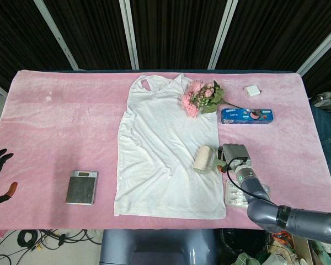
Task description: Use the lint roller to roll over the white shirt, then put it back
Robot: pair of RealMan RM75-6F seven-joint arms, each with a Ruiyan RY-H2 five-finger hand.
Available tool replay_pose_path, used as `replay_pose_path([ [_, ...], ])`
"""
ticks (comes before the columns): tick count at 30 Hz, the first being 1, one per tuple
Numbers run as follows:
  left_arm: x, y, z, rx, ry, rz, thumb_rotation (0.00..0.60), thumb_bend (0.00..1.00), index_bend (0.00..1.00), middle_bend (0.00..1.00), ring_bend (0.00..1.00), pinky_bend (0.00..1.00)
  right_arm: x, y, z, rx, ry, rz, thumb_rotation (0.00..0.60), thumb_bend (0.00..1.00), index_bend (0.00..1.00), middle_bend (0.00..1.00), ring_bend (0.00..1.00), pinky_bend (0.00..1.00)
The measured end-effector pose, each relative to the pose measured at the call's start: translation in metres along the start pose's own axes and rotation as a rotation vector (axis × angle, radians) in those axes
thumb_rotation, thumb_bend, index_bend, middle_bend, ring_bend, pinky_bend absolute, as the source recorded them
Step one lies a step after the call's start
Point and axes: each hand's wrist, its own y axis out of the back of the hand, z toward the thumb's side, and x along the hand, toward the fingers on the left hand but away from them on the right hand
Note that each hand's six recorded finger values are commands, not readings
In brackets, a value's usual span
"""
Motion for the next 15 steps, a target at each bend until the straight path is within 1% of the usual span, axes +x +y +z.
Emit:
replay_pose_path([
  [7, 0.0, 0.001, 0.0, -0.003, 0.002, 0.004, 0.6, 0.37, 0.14, 0.08, 0.03, 0.16, -0.008, 0.003, 0.024, 0.01, 0.031, 0.01, 0.6, 0.65, 0.75, 0.64, 0.62, 0.52],
  [15, 0.0, 0.0, 0.0, -0.001, -0.001, 0.0, 0.6, 0.37, 0.14, 0.08, 0.03, 0.16, -0.017, 0.002, 0.062, 0.029, 0.073, 0.033, 0.6, 0.65, 0.75, 0.64, 0.62, 0.52],
])
